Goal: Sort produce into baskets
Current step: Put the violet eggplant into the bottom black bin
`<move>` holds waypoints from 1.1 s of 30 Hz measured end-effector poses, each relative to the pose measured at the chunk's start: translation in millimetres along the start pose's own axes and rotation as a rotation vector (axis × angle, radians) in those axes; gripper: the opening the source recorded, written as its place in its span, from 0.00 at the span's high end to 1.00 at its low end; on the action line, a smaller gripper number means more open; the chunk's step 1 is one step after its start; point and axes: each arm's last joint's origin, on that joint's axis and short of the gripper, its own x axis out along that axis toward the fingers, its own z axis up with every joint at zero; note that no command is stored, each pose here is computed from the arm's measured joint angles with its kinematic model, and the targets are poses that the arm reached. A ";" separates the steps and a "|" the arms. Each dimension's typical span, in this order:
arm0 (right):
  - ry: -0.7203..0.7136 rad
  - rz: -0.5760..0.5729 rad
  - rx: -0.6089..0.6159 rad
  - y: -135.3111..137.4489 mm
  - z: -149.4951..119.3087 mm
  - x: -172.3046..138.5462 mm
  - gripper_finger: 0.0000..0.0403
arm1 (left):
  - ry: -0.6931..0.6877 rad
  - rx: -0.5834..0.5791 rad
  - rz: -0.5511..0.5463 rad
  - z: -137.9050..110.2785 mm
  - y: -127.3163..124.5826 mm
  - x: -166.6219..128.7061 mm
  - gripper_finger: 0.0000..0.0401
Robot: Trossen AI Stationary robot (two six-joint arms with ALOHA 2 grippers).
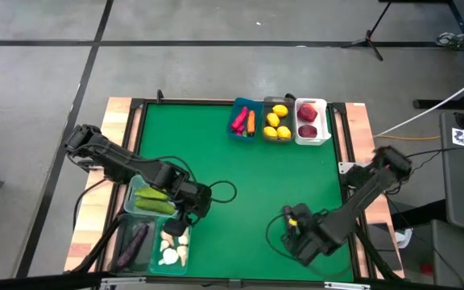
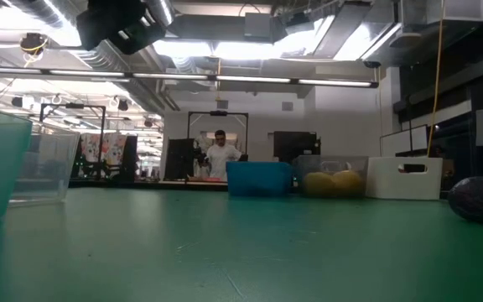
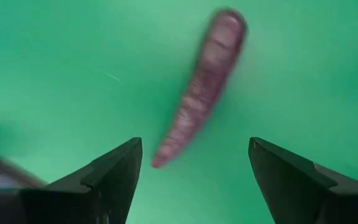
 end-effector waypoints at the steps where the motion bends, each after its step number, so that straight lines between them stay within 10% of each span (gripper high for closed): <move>1: -0.017 0.059 0.019 -5.4 1.7 -0.9 0.27 | 0.000 0.006 0.000 0.0 0.0 0.0 0.52; 16: 0.011 0.215 0.108 -27.5 12.1 48.1 0.27 | -0.003 0.012 0.018 0.3 2.3 -0.7 0.51; 33: 0.034 0.116 0.077 -16.5 4.1 98.8 0.37 | -0.003 0.039 0.034 -1.3 0.3 -2.7 0.51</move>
